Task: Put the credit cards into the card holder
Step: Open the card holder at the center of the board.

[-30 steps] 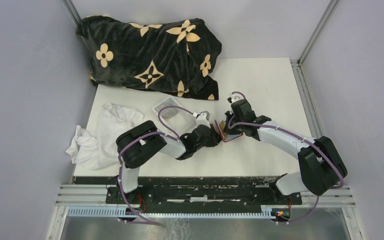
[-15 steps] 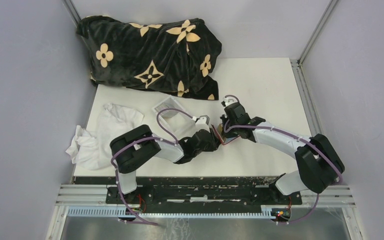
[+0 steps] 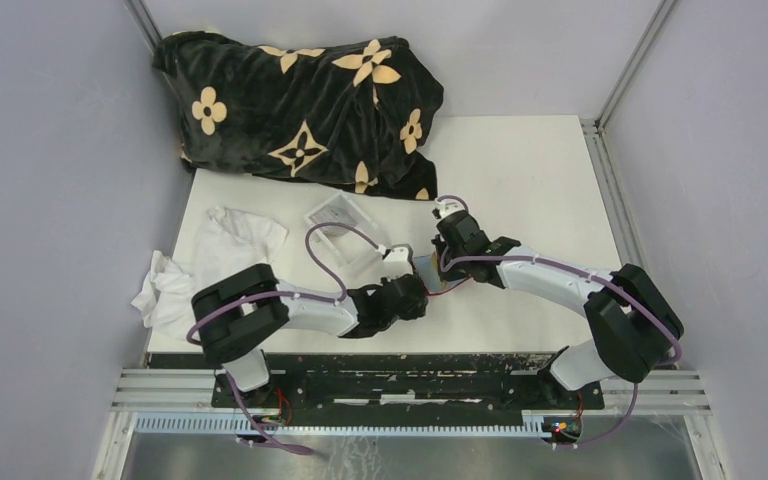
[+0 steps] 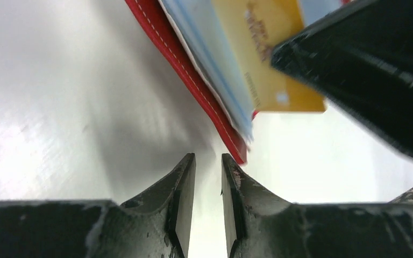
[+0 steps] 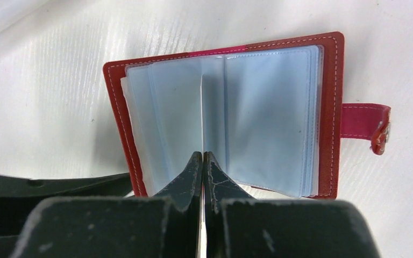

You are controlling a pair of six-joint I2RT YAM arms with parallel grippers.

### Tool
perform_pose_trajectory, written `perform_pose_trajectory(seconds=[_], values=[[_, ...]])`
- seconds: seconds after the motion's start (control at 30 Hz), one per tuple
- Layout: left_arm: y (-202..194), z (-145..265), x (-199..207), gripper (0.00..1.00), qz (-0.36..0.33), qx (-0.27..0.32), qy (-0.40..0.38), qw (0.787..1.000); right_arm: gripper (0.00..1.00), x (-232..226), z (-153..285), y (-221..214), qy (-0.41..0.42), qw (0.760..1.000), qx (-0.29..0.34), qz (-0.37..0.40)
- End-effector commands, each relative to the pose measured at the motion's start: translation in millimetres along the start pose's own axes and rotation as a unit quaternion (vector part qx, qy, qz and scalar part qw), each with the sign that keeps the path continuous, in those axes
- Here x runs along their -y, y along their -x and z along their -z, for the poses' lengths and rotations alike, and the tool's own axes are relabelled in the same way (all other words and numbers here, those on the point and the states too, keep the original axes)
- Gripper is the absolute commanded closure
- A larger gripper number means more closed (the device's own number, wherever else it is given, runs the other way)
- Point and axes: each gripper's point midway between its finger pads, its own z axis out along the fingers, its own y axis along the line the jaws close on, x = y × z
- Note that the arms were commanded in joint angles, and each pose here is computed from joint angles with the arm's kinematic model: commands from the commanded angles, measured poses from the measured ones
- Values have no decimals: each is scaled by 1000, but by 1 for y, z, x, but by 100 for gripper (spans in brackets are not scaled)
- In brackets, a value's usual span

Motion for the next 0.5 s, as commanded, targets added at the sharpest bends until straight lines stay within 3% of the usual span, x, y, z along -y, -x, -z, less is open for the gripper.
perform_pose_trajectory(seconds=[0.0,0.47], values=[[-31,36,-78,66,-60,-47,132,988,99,-4,2,6,-12,1000,4,14],[53,53,-2,65,-43,70,58,995,99,-9,5,7,-12,1000,6,12]])
